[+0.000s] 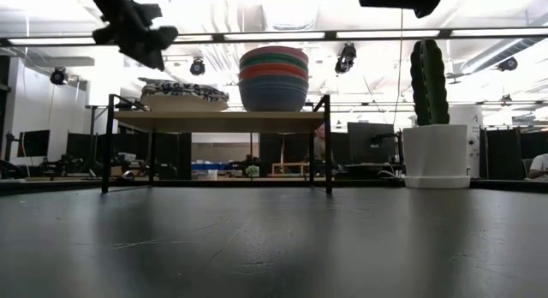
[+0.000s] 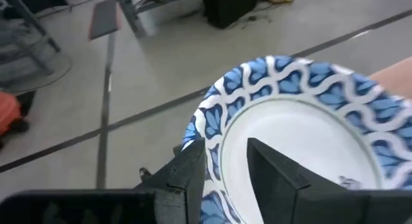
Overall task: Place and stack bowls onto a shelf
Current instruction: Stack the white patterned bowl on top of the white patterned bowl on the shelf
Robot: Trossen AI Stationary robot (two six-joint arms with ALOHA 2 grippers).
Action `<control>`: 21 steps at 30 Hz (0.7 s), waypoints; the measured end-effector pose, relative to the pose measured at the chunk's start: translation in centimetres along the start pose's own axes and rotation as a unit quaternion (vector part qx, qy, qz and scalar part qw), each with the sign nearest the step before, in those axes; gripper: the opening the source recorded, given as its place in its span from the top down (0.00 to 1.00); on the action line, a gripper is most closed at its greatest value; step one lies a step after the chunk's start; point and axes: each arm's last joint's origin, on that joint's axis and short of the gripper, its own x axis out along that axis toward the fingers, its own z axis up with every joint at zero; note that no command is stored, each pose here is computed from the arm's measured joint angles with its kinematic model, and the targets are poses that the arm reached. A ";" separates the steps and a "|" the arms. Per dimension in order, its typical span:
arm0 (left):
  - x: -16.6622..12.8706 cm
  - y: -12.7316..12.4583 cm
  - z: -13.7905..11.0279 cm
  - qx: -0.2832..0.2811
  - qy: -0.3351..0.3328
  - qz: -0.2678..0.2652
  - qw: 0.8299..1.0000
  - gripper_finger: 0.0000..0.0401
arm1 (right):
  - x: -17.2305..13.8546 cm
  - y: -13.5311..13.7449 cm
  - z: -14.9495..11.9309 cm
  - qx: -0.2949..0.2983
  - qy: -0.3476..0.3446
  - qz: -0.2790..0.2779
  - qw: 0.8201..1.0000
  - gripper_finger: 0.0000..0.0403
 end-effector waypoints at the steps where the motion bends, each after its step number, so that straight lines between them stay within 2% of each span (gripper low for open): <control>1: 0.3 -0.2 0.0 0.004 0.005 0.003 1.000 0.77 | 0.2 0.1 -0.1 -0.002 0.002 -0.009 1.000 0.52; 6: 2.1 -0.8 -0.3 0.018 0.030 0.019 0.999 0.81 | 0.7 0.4 -0.6 -0.011 0.008 -0.037 0.999 0.52; 13: 4.2 -1.6 -0.8 0.026 0.064 0.035 0.997 0.86 | 0.8 0.5 -0.7 -0.007 0.009 -0.038 0.999 0.52; 21: 3.9 -1.7 -0.7 0.010 0.076 0.008 0.997 0.90 | 0.8 0.5 -0.7 -0.013 0.009 -0.038 0.999 0.52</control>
